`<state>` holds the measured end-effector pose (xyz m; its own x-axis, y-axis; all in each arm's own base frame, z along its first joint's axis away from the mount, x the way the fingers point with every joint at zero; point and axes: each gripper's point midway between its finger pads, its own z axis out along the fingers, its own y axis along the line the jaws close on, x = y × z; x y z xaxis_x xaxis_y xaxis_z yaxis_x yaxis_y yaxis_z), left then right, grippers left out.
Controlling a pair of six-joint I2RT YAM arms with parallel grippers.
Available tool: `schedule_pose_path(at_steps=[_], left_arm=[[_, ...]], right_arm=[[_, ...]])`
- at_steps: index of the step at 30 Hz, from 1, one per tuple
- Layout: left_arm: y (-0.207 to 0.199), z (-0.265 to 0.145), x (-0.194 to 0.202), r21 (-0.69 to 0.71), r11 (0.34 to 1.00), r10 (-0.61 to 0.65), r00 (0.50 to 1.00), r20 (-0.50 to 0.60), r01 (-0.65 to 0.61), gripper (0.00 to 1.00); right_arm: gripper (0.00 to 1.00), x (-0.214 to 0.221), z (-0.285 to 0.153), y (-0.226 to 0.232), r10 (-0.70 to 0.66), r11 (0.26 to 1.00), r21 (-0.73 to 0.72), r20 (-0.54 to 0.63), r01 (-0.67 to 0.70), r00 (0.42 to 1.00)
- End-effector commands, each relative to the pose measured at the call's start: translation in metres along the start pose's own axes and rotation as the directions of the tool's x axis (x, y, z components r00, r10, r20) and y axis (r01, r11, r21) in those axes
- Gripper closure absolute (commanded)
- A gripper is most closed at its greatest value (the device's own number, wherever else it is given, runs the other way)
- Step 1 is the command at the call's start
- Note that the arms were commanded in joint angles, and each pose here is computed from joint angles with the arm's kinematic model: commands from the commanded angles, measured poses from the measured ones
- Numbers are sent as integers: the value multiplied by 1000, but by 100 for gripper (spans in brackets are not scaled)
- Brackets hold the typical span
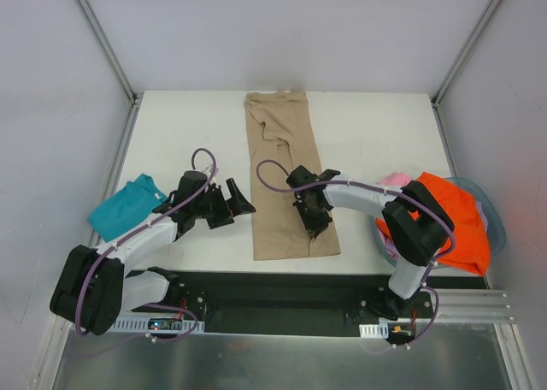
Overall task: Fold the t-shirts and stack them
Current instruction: Rotate the tshirt 90 degrees
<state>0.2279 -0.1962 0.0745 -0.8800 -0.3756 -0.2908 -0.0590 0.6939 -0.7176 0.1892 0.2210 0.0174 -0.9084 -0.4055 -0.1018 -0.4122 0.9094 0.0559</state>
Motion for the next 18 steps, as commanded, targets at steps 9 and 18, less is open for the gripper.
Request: schedule_pose_path(at_steps=[9, 18], left_arm=[[-2, -5, 2, 16, 1000, 24, 1000, 20, -24, 1], [-5, -5, 13, 38, 999, 37, 999, -24, -36, 1]], right_arm=[[99, -3, -18, -1, 13, 1000, 18, 59, -14, 998], [99, 0, -47, 19, -15, 995, -100, 110, 26, 994]])
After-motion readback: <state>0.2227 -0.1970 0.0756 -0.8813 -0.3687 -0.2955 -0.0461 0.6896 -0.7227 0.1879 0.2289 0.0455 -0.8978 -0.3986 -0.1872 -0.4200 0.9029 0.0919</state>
